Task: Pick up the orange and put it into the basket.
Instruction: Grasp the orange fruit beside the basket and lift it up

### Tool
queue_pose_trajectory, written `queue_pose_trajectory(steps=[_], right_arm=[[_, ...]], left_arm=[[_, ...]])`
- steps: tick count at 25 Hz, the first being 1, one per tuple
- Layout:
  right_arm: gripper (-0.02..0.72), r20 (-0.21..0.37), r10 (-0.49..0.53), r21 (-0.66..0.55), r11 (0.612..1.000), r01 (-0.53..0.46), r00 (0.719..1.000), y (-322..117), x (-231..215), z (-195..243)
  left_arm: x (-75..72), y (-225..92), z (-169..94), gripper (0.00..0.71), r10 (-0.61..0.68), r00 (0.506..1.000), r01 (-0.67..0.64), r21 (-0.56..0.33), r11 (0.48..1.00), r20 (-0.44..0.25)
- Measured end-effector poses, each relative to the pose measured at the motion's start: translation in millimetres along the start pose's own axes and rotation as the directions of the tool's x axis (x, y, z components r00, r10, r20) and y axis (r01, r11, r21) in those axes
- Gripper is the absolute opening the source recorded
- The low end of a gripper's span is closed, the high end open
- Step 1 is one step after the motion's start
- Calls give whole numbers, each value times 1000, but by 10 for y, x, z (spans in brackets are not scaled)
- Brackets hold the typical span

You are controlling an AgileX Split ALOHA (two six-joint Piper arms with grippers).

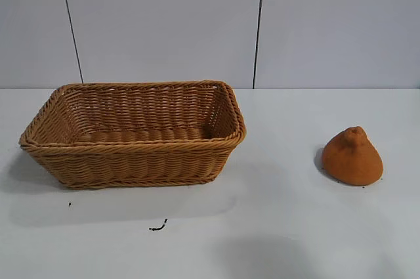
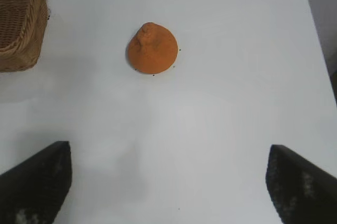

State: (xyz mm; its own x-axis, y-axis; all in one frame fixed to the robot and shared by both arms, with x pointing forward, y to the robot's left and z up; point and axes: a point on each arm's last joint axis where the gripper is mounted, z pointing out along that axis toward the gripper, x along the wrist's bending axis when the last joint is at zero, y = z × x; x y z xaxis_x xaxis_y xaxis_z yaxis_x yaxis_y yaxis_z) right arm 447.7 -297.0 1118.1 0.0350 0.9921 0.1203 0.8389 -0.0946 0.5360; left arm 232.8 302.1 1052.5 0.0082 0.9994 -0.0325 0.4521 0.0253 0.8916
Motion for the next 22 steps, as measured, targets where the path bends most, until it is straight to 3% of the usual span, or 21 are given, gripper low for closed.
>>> queue_pose_trajectory(steps=[8,17,22], right_arm=[[693,-14,-8,174,985,10,1000,644,-23,816],[692,-47,-45,373,926,59,998,671,-93,1697],[692,-83,-38,404,912,68,996,623,-95,1984]], left_arm=[[0,0,0,666,0,1000,0,0,1000,0],[0,0,0,666,0,1000,0,0,1000,0],[0,0,0,666,0,1000,0,0,1000,0]])
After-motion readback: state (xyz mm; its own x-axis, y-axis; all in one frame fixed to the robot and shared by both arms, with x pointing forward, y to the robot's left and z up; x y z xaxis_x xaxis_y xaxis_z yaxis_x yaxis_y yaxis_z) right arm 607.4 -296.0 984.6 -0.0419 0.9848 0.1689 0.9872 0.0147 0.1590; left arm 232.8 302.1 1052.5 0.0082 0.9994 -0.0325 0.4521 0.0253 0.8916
